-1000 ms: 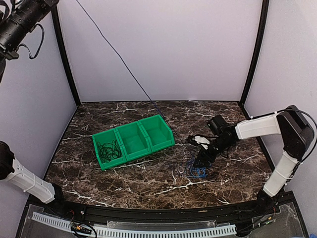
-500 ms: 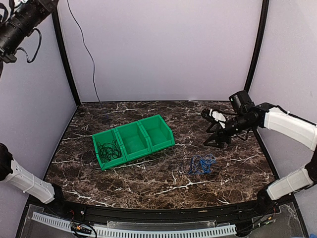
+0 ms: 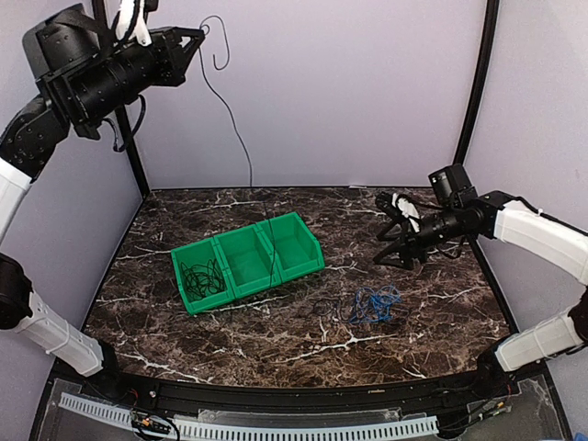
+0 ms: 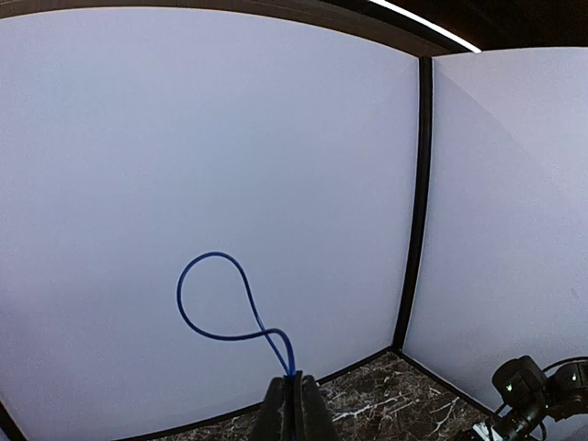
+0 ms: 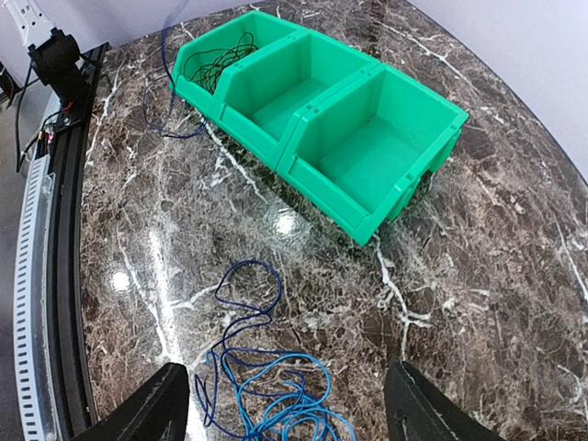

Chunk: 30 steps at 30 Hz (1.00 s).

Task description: Untangle the cables

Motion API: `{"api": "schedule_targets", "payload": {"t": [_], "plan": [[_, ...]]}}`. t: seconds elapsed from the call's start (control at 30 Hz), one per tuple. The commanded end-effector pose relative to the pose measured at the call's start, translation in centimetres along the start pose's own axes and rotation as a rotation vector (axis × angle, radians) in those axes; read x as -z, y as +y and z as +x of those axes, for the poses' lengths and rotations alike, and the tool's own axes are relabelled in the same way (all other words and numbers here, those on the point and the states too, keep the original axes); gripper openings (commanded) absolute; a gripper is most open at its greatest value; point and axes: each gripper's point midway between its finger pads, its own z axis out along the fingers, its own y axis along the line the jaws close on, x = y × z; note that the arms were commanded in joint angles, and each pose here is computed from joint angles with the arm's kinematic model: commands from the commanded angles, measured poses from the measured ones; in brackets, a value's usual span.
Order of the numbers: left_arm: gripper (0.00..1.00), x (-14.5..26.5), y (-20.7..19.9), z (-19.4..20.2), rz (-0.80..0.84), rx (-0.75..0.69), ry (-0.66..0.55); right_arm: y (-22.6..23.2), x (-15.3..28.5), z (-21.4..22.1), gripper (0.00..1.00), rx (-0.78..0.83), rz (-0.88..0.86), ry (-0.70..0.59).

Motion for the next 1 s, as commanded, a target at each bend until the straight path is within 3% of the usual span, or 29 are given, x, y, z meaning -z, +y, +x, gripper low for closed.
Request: {"api": "schedule_targets", "payload": {"t": [0.0,0.17,0.47,0.73,0.97], "plan": [[0.0,5.5,3.8,-8.7,-0.04,0.089,-0.245,0.3,0.0,0.4,0.75,0.015,0.019,-0.027],[0.01,6.7,2.0,-12.6,0.09,0.115,-0.407,-0.1,0.3,2.0,0.74,-0.007,0.064,-0.038],[0.02,6.5,0.5,-17.0,0.168,0.224,-0.635,-1.5,1.0,5.7,0.78,-0.048,0.154,-0.104],[0.02,5.8,-3.2,-18.1,0.391,0.341,-0.676,-1.5,0.7,5.7,0.78,-0.054,0.133,-0.11],[0.02,5.0,-3.4,-18.2,0.37,0.322,-0.695,-1.5,0.6,5.8,0.78,-0.053,0.133,-0.105]]}}
